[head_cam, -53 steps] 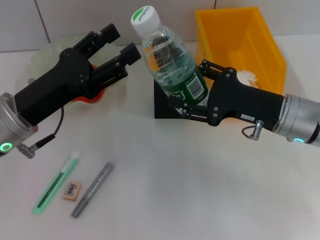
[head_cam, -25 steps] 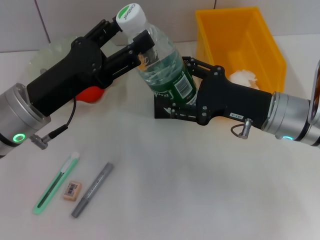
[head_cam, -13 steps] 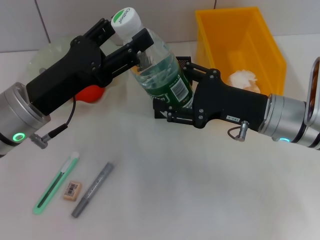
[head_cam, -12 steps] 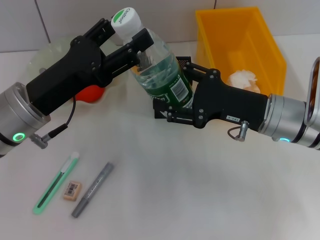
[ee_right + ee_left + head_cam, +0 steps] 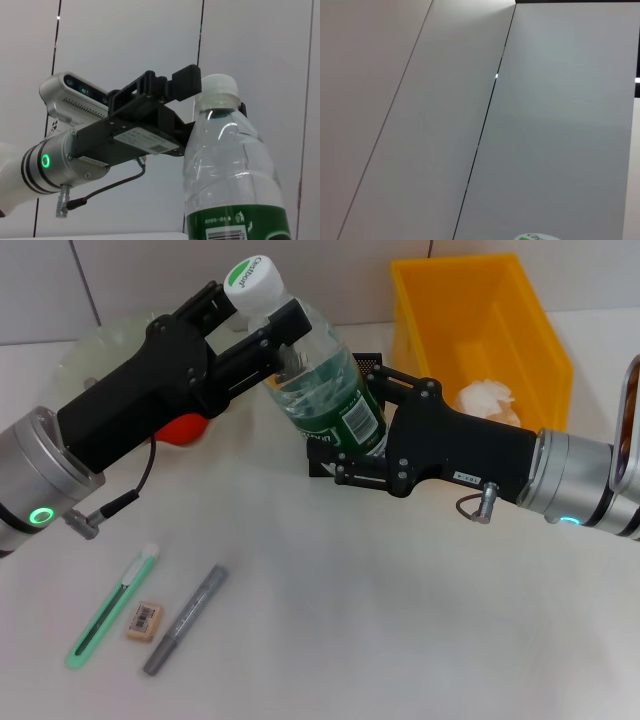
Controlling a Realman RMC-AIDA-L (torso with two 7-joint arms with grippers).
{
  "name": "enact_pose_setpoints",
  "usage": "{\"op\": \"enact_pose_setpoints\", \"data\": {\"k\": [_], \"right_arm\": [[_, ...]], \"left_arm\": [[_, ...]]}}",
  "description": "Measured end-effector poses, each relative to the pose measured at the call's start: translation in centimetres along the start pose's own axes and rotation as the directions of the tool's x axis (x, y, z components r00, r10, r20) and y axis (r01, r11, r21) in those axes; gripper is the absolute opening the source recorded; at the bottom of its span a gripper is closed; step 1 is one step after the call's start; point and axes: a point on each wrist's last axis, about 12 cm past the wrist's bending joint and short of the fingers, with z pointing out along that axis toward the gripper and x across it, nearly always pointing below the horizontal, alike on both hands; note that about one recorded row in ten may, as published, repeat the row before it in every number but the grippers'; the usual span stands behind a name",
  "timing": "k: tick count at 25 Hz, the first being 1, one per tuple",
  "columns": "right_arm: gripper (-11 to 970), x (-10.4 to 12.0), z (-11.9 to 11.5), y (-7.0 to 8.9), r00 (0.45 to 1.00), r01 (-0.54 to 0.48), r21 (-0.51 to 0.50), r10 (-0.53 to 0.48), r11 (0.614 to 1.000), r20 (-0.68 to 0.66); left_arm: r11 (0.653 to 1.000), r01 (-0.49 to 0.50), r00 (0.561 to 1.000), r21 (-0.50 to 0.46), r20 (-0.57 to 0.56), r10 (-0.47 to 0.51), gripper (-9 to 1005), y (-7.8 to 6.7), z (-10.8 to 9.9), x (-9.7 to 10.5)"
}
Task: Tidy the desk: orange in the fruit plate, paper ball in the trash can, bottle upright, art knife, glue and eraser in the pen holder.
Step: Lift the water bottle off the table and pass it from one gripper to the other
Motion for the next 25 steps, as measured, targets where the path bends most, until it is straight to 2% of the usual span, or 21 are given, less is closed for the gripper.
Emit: {"op": "enact_pose_setpoints", "data": {"k": [2,8,13,25], "right_arm": [[766,0.02,-0.02,0.03,1.000,-0.001,-0.001,0.001,1.000,-0.001],[766,0.03,-0.02,0.07,1.000,0.001,-0.003,-0.001,1.000,-0.001],[766,-0.02,0.05,0.03,1.000,0.002,-0.004,-0.002,1.000,0.000],[766,-0.22,0.34,-0.12,1.000,0.008,-0.011,-0.008,1.000,0.004]], "left_arm": [[1.000,0.000,1.000,0.002,0.001,0.000,835,-0.02,0.01,0.00],[1.000,-0.002,1.000,0.005,0.002,0.002,597,0.04,0.20,-0.09],[1.000,-0.004,1.000,0.008,0.002,0.004,463,0.07,0.33,-0.14],[1.000,-0.013,1.000,0.016,0.002,0.013,450,0.18,0.78,-0.31]]}}
